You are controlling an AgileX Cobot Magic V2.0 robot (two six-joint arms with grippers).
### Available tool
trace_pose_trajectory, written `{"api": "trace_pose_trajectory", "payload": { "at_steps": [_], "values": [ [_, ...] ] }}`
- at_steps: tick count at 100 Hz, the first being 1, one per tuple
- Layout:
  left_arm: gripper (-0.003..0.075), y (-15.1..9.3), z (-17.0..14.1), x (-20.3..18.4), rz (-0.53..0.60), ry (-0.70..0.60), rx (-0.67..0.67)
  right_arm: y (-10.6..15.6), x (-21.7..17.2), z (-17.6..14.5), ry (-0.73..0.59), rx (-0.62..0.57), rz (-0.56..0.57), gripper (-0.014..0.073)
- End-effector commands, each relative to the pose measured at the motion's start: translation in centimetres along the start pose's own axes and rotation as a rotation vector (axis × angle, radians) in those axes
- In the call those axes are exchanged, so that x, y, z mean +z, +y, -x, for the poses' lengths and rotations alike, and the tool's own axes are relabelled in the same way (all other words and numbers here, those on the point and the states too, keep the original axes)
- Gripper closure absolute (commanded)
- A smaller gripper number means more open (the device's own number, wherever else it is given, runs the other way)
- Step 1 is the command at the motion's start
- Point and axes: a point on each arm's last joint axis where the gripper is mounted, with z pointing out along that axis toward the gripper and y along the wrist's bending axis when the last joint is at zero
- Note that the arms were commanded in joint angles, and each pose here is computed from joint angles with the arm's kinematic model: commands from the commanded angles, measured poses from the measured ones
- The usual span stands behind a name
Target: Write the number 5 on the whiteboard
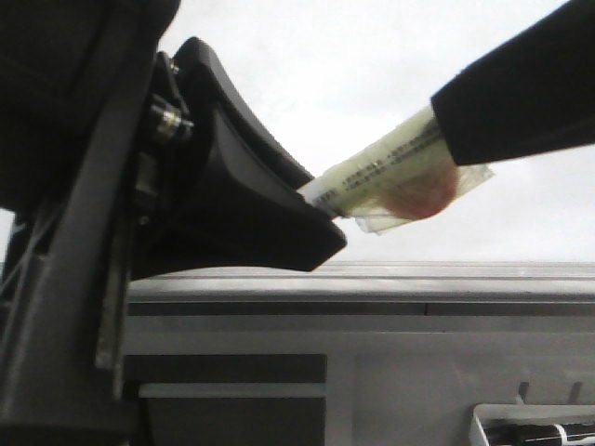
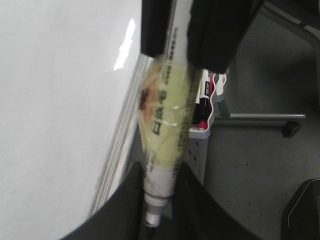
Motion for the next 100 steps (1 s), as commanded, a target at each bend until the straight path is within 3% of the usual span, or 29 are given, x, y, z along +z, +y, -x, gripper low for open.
{"api": "trace_pose_trajectory", "payload": {
  "at_steps": [1,9,16,21,35,40,46,63,79,90,100],
  "values": [
    [0.0741,0.8,2.1,-0.9,0.056,-0.128,-0.006,0.2,-0.3,1.4,-0.057,0.010,0.020,0.0653],
    [0.0736,0.8,2.1,-0.9,0.055,-0.128,-0.014,0.2,-0.3,1.4,-0.057,0.010,0.020,0.0653],
    [0.0687,0.8,2.1,-1.0,0.056,-0.130,-0.020,0.2,-0.3,1.4,-0.057,0.010,0.020,0.0653],
    [0.0609,0.8,2.2,-1.0,0.056,-0.132,-0.025,0.1,-0.3,1.4,-0.059,0.010,0.014,0.0653],
    [0.0290,0.9,2.1,-1.1,0.053,-0.125,-0.045,-0.1,-0.3,1.5,-0.066,0.012,-0.012,0.0653],
    [0.0223,0.9,2.2,-1.4,0.057,-0.136,-0.046,-0.2,-0.4,1.5,-0.071,0.013,-0.027,0.0653],
    [0.0195,1.1,2.5,-2.1,0.068,-0.159,-0.054,-0.4,-0.4,1.6,-0.076,0.012,-0.047,0.0653],
    [0.0234,1.6,3.5,-5.8,0.115,-0.279,-0.086,-1.2,-1.0,3.3,-0.123,-0.025,-0.133,0.0652],
    [0.0379,2.7,3.3,-10.5,0.203,-0.400,-0.208,-2.1,-1.5,5.6,-0.178,-0.062,-0.215,0.0652],
    [0.0514,3.5,2.0,-13.7,0.291,-0.474,-0.371,-2.7,-1.5,6.8,-0.189,-0.005,-0.238,0.0641],
    [0.0604,3.6,0.5,-15.8,0.380,-0.508,-0.439,-3.2,-1.4,7.6,-0.150,0.025,-0.246,0.0640]
  ]
}}
